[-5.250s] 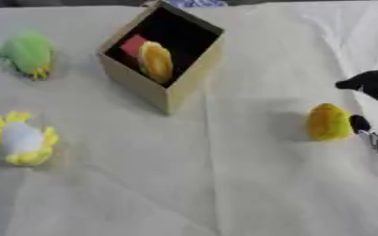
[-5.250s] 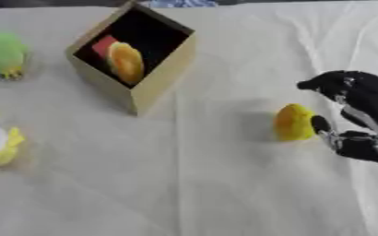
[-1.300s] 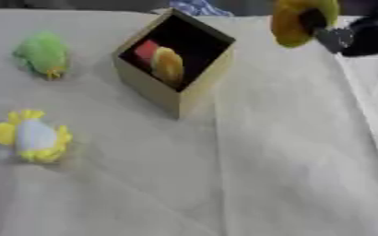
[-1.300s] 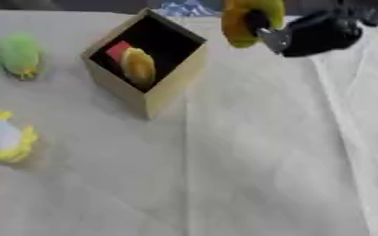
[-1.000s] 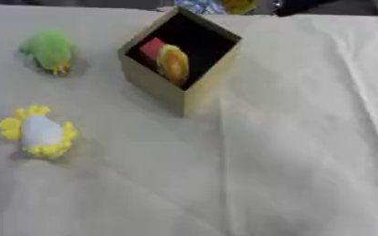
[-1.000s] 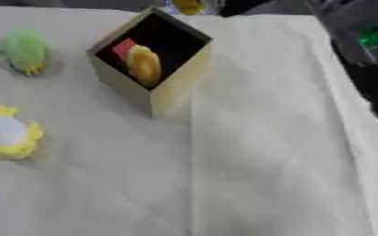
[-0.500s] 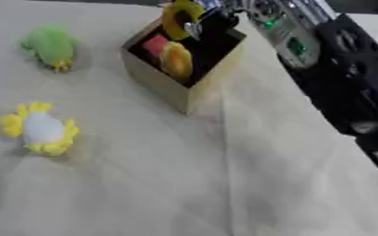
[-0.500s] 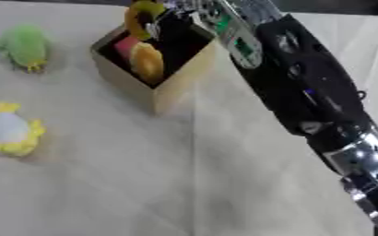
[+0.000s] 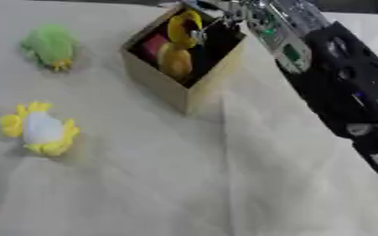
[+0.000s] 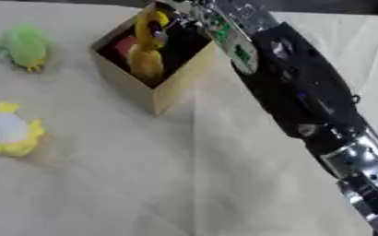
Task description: Pick up objects on the table and place them in the box.
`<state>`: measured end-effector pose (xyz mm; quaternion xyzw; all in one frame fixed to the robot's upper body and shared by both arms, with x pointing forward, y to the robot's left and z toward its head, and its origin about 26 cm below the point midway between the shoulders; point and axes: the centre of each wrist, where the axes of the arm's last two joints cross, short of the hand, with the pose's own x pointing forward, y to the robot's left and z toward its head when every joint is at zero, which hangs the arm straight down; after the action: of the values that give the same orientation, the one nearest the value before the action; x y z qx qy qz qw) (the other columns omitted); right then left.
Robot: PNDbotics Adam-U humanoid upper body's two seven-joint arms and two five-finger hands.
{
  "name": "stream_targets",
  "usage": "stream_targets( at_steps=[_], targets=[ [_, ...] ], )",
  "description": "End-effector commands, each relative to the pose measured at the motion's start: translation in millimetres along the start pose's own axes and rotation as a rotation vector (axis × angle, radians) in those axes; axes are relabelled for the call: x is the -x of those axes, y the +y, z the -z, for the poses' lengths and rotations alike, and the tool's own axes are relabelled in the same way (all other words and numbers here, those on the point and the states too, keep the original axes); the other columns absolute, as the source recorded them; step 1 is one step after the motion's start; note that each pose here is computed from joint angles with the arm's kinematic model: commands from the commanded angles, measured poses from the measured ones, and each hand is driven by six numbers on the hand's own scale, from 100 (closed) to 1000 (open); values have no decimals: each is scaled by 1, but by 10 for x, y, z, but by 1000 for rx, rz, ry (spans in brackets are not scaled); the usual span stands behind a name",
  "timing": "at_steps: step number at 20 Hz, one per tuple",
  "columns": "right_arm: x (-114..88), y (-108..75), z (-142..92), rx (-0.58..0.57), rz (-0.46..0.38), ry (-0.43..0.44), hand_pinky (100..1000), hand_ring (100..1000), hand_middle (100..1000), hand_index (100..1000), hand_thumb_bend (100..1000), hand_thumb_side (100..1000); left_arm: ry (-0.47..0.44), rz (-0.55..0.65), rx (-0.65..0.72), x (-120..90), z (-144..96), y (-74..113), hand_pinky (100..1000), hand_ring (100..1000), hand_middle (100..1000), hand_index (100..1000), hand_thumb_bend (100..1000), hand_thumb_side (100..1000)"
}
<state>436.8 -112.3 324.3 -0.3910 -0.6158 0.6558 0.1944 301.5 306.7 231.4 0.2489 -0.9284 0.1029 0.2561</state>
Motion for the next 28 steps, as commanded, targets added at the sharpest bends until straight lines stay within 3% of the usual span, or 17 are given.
stream_targets(
  at_steps=[1, 5, 11, 15, 18, 19, 20, 24, 25, 26, 28],
  targets=[
    [19, -194, -59, 27, -20, -5, 913, 979, 886, 960, 100, 338, -41, -2, 8, -80, 79, 18, 710, 636, 603, 754, 398, 487],
    [39, -214, -84, 11, -34, 14, 916, 990, 898, 963, 100, 336, -39, 0, 9, -78, 75, 17, 710, 636, 603, 754, 399, 484],
    [20, -361, -241, 118, 24, 10, 906, 918, 834, 931, 100, 100, -43, 8, 11, -80, 80, 22, 710, 636, 603, 754, 400, 479],
    [1, -672, -828, 310, 105, -43, 906, 843, 767, 886, 100, 117, -53, 83, 63, -103, 149, 88, 710, 637, 604, 752, 393, 478],
    [-52, -768, -1448, 446, 193, -90, 909, 822, 749, 873, 100, 245, -49, 206, 152, -115, 253, 165, 715, 641, 607, 751, 385, 477],
    [-36, -744, -1608, 471, 222, -95, 909, 821, 749, 872, 100, 263, -48, 259, 190, -107, 302, 192, 716, 642, 607, 751, 385, 476],
    [15, -684, -1720, 487, 253, -98, 915, 820, 749, 871, 100, 384, -51, 318, 234, -100, 359, 222, 723, 648, 612, 755, 393, 474],
    [252, -342, -2006, 542, 364, -100, 924, 812, 744, 871, 100, 437, -73, 554, 439, -70, 613, 334, 744, 667, 623, 778, 430, 488],
    [296, -269, -2058, 563, 383, -93, 924, 806, 739, 867, 100, 475, -76, 610, 497, -61, 677, 358, 751, 672, 629, 790, 485, 477],
    [333, -203, -2105, 585, 399, -80, 923, 804, 736, 864, 100, 451, -77, 668, 567, -53, 733, 380, 756, 677, 634, 798, 447, 517],
    [391, -78, -2187, 622, 419, -42, 922, 797, 728, 858, 100, 467, -87, 784, 745, -56, 823, 408, 779, 698, 659, 822, 473, 548]
  ],
)
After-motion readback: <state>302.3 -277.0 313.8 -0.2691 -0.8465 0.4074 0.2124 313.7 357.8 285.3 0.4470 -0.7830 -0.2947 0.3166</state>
